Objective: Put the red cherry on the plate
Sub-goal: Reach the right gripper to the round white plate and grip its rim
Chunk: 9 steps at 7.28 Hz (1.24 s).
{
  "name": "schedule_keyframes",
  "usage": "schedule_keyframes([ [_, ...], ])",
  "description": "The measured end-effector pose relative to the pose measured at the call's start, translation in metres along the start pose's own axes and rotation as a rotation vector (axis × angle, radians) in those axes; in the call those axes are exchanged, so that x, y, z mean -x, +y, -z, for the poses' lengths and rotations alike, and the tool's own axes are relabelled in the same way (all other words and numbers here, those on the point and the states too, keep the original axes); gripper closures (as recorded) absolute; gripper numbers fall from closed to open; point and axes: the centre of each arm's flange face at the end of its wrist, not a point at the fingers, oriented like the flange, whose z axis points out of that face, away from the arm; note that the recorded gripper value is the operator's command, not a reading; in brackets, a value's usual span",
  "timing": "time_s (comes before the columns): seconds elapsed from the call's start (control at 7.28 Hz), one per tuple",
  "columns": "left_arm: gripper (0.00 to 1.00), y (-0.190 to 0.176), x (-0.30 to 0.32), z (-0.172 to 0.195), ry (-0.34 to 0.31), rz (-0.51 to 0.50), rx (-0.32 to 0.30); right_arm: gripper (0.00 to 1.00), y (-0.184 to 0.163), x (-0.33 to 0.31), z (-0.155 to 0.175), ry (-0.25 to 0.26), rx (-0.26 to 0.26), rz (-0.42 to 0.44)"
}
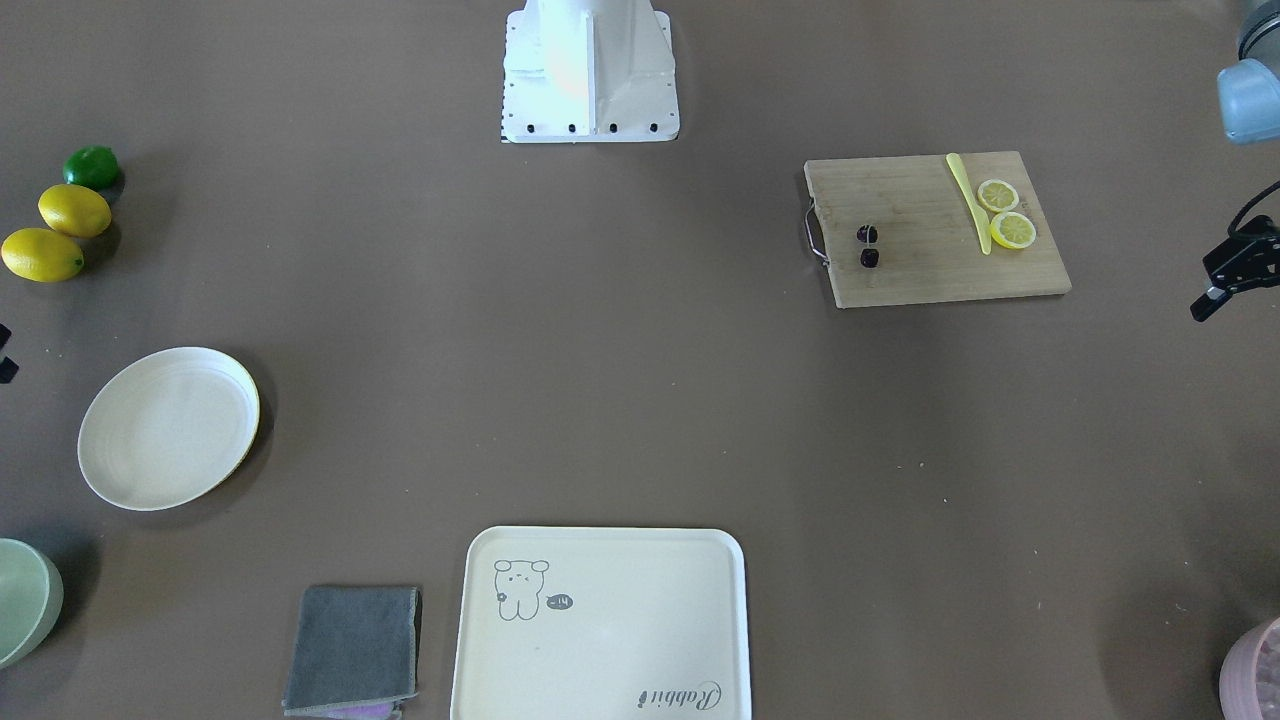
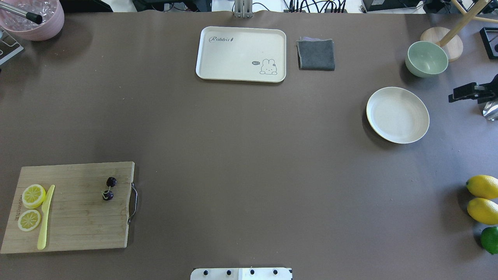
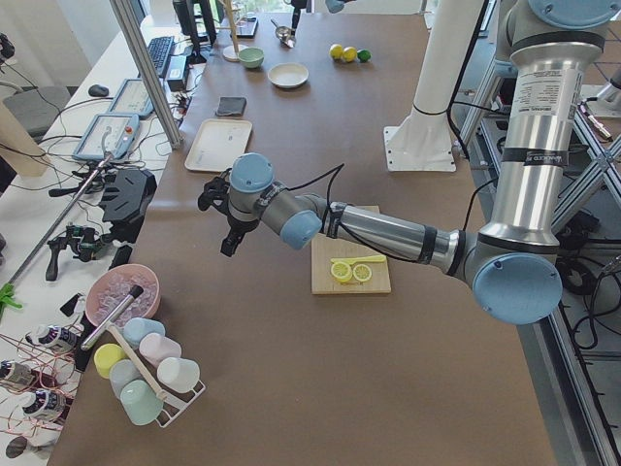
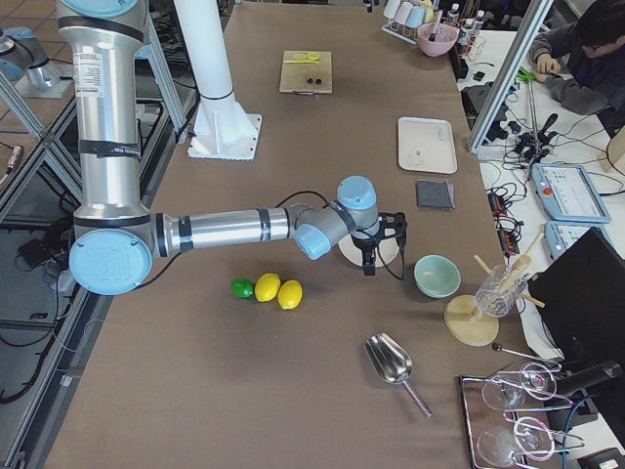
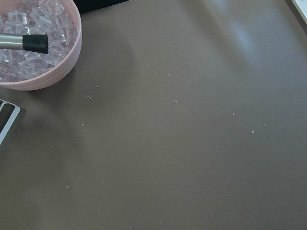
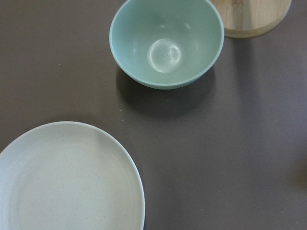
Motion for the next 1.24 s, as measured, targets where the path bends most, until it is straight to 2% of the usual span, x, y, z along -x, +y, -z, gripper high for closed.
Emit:
schedule_keyframes([
  [0.27, 0.02, 0.004, 0.000, -0.002, 0.004, 0.001, -0.006, 0.21, 0.019, 0.009, -0.065, -0.082, -0.030, -0.048],
  [0.41, 0.02, 0.004, 0.001, -0.003, 0.004, 0.001, -0.007, 0.28, 0.030, 0.015, -0.079, -0.098, -0.037, -0.071],
  [0.55, 0.02, 0.005, 0.001, -0.002, 0.004, 0.001, -0.008, 0.60, 0.037, 0.015, -0.086, -0.100, -0.038, -0.087],
  [0.69, 0.02, 0.005, 0.001, -0.002, 0.004, 0.001, -0.009, 1.00, 0.042, 0.013, -0.088, -0.097, -0.037, -0.099],
  [1.24, 0.02, 0.008, 0.002, -0.002, 0.003, 0.003, -0.006, 1.00, 0.046, 0.019, -0.084, -0.108, -0.047, -0.142],
])
